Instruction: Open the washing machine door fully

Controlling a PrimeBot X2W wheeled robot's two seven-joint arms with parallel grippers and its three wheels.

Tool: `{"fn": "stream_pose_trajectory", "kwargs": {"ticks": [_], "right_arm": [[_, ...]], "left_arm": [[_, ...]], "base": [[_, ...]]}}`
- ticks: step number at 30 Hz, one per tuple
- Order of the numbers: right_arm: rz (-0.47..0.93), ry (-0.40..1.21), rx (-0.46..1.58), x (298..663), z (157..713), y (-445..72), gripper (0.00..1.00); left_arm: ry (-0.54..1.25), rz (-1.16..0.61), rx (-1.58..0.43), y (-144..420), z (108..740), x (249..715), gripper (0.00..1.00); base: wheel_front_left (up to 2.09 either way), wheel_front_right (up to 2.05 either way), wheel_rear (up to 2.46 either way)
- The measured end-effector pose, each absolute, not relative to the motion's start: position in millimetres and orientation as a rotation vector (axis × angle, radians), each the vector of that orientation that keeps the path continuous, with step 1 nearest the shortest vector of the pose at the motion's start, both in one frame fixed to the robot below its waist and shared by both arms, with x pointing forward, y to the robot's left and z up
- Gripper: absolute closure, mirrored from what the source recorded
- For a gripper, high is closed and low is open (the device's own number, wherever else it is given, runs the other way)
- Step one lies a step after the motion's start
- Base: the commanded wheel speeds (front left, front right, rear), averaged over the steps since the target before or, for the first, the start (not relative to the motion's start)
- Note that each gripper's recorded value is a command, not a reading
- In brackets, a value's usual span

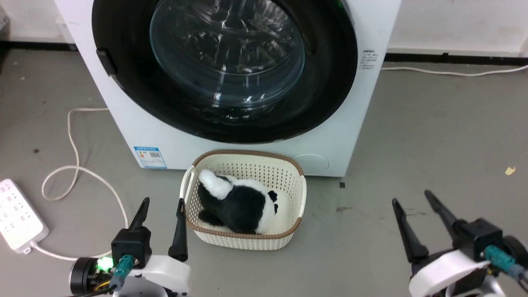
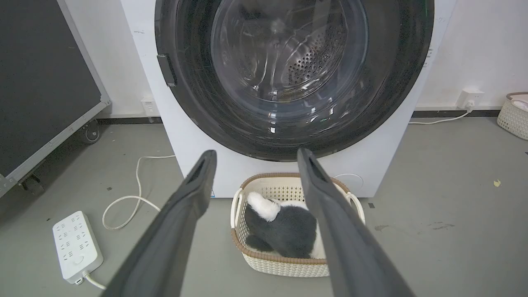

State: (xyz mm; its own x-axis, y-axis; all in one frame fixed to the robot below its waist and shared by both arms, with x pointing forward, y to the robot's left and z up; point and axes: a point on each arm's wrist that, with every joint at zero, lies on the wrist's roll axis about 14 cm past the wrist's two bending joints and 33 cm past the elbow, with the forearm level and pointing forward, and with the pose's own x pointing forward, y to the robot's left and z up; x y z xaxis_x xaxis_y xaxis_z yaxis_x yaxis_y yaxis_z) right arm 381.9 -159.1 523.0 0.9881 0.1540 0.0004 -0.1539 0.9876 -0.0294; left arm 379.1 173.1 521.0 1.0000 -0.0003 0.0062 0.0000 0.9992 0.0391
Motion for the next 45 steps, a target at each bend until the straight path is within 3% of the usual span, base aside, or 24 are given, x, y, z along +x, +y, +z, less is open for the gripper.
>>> {"fn": "stream_pose_trajectory", "kwargs": {"ticks": [14, 15, 16, 17, 32, 36, 45], "right_arm": [[0.196, -0.073, 0.015, 424.7, 547.8, -155.3, 0.00], [0.199, -0.079, 0.025, 428.0, 549.8, -154.4, 0.36], [0.201, -0.086, 0.036, 431.5, 552.1, -153.6, 0.89], [0.202, -0.093, 0.048, 435.2, 554.4, -153.3, 1.00], [0.162, -0.057, 0.283, 493.8, 560.0, -158.9, 1.00], [0.143, -0.015, 0.388, 529.8, 557.4, -161.3, 1.00], [0.122, 0.033, 0.514, 571.5, 553.6, -163.7, 1.00]], "left_arm": [[-0.005, 0.007, 0.041, 172.5, 514.4, 391.0, 0.00], [-0.001, 0.009, 0.041, 172.6, 512.9, 391.1, 0.00], [-0.001, 0.009, 0.041, 172.5, 511.9, 391.2, 0.00], [0.000, 0.008, 0.041, 172.2, 510.9, 391.4, 0.00], [-0.010, 0.022, 0.046, 172.8, 507.0, 402.5, 0.00], [-0.004, 0.037, 0.051, 176.5, 501.1, 407.7, 0.00], [0.007, 0.049, 0.051, 179.0, 493.0, 411.9, 0.00]], "base": [[0.00, 0.00, 0.00], [0.00, 0.00, 0.00], [0.00, 0.00, 0.00], [0.00, 0.00, 0.00], [0.00, 0.00, 0.00], [0.00, 0.00, 0.00], [0.00, 0.00, 0.00]]}}
